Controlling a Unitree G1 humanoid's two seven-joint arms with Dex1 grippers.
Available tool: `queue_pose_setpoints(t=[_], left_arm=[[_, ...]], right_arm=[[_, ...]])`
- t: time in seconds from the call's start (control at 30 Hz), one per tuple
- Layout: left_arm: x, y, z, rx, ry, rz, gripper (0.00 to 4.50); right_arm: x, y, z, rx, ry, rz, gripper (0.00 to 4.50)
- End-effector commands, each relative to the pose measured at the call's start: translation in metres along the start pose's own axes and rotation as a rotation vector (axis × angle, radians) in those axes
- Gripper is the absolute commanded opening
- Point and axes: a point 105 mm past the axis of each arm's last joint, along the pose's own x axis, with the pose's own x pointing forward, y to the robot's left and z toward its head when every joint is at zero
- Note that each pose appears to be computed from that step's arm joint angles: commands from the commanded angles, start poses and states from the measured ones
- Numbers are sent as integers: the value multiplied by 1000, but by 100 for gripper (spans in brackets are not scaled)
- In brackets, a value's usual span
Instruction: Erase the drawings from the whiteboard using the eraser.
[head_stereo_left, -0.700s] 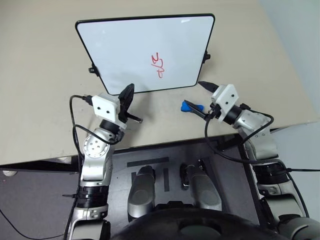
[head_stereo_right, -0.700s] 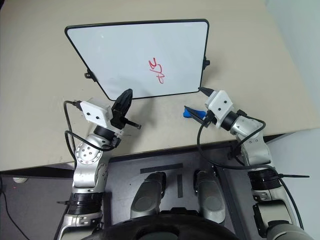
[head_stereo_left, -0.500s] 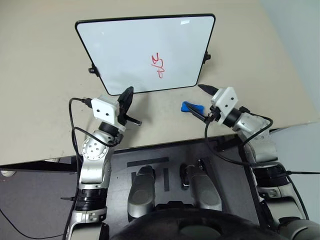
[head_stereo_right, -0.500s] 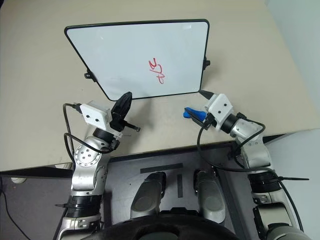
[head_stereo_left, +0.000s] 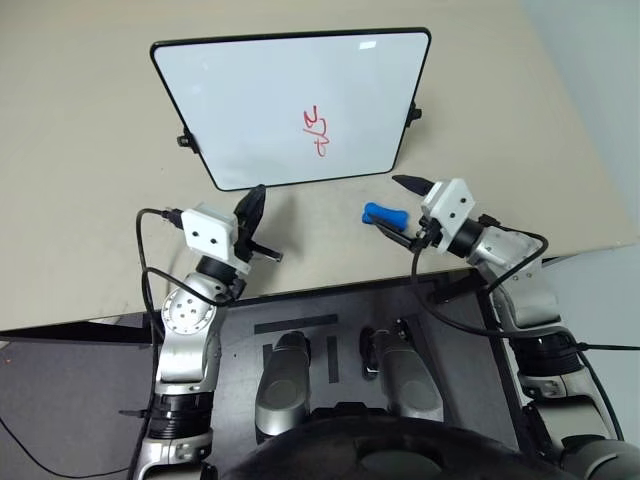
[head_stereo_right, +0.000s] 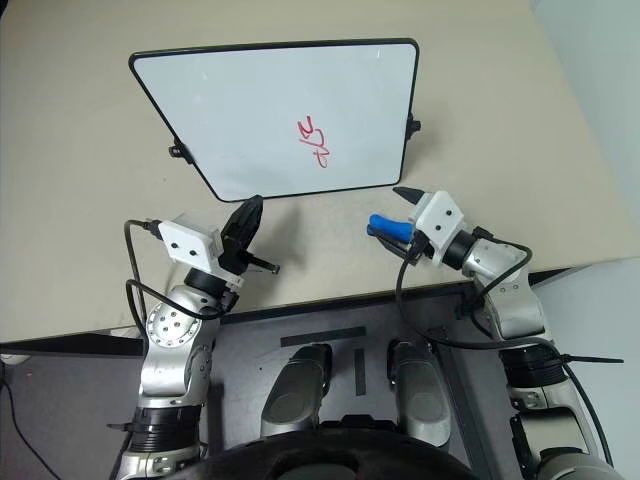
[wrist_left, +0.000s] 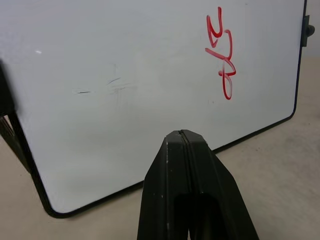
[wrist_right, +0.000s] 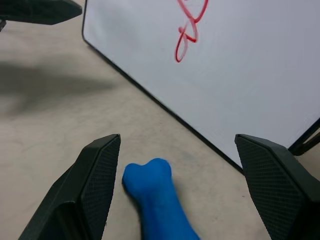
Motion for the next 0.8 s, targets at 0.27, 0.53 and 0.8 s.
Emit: queue_pose_setpoints(t=[0.27, 0.53, 0.8], left_arm=[[-8, 15, 13, 40, -27, 23, 0], [1, 6, 14, 21, -37, -6, 0], [7, -2, 16, 2, -48, -12, 0]], right_arm=[[-1, 16, 7, 20, -9, 91, 386], [-9, 28, -2, 51, 48, 141, 386], [-7, 24, -16, 69, 90, 143, 386]])
